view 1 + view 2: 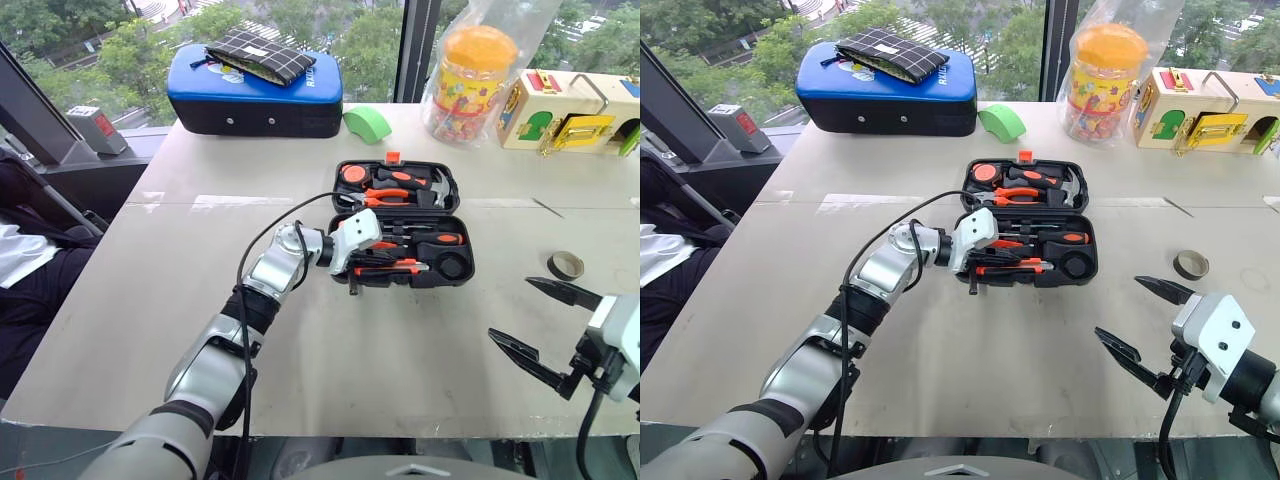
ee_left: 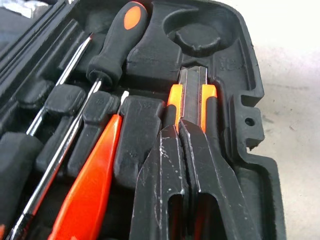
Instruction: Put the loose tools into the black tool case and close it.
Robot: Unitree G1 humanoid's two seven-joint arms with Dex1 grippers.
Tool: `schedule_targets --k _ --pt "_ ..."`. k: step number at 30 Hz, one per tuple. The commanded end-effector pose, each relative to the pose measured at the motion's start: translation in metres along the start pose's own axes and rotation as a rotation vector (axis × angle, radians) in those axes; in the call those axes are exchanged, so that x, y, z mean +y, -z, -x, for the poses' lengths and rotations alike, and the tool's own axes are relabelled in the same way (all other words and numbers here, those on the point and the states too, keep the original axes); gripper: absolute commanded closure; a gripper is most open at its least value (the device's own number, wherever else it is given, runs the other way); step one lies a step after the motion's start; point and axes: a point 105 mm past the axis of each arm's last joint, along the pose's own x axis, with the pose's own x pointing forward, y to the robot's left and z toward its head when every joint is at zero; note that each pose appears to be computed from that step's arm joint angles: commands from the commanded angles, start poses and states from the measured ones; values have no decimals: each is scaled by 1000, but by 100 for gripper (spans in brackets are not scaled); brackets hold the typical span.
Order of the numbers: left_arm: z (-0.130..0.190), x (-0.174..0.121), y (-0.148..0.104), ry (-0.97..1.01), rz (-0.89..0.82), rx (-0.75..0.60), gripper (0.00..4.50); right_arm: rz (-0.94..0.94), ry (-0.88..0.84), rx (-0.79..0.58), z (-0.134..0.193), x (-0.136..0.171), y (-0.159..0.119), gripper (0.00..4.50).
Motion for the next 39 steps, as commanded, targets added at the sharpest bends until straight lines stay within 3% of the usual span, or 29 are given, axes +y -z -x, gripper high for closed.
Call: schedule_targets --k 1,7,10,12,15,17,18,27,30,31,33,34,35,39 --pt "8 -1 -16 -3 73 -141 448 -9 45 -6 1 -6 -6 0" --pt "47 -9 -57 40 152 -351 448 -79 242 40 -3 -45 -3 0" --pt "60 -21 -69 91 134 -386 331 -95 293 174 -5 -63 7 0" --pt "67 -33 -76 140 120 -388 237 -91 335 309 -5 -80 18 0" --pt "71 -48 -81 194 109 -363 83 -143 360 402 -7 -95 30 0" --pt "74 -58 -91 225 82 -377 0 -215 393 511 -9 -109 51 50" --pt "75 -62 -94 237 59 -376 0 -239 409 555 -10 -115 59 68" --pt "74 -73 -105 191 -8 -384 0 -359 542 683 -24 -163 84 68" --pt "75 -71 -106 151 -14 -395 0 -401 501 711 -34 -167 90 68" --pt "76 -70 -106 135 -14 -397 0 -407 496 720 -37 -168 92 110" --pt "77 -67 -104 100 -8 -403 0 -424 462 734 -42 -167 95 146" --pt "77 -67 -104 84 -3 -407 0 -431 449 735 -44 -167 97 210" --pt "77 -66 -104 73 1 -411 0 -436 431 731 -46 -166 97 237" --pt "78 -66 -99 48 19 -411 0 -398 388 692 -50 -164 90 441"
